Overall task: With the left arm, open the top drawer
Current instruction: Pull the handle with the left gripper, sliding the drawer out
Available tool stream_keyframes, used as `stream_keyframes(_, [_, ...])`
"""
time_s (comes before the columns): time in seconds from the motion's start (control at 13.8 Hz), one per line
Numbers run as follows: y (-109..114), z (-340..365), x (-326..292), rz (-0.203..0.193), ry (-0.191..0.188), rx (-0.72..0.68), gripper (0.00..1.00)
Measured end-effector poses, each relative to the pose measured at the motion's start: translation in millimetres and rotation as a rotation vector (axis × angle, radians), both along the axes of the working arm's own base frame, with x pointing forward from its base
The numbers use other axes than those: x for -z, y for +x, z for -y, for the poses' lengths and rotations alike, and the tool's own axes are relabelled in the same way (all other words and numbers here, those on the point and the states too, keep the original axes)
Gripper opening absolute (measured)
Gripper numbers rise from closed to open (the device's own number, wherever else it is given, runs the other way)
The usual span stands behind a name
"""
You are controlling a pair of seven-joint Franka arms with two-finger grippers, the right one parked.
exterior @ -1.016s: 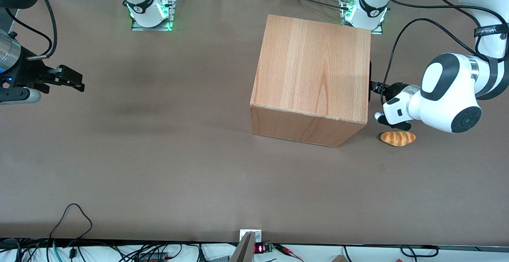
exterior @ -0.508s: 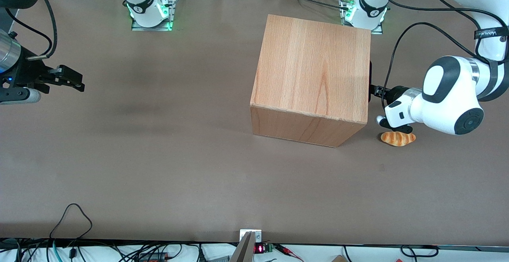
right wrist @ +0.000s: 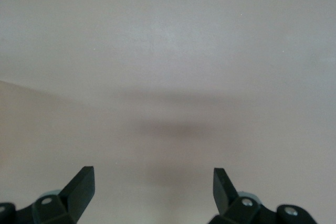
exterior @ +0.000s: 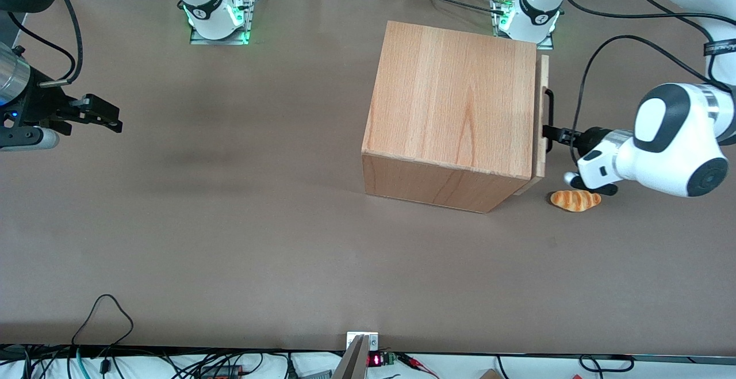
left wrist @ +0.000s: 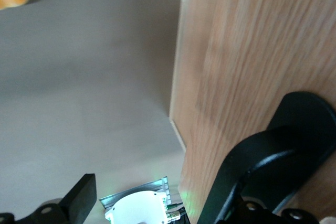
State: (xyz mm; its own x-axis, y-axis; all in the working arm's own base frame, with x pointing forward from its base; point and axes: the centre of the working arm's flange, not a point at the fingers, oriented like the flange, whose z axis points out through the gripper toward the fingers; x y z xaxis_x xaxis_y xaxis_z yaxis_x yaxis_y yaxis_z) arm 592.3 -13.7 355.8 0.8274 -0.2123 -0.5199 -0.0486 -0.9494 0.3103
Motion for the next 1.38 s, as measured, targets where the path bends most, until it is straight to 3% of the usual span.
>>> stream_keyframes(0.65, [4,-68,-8,0.034,0.08,-0.059,1.0])
stream_keyframes(0.87, [5,-109,-8,0.055,0.072,-0.098,1.0])
stream_keyframes(1.38, [3,-131,-9,0.063,0.079,-0.13,1.0])
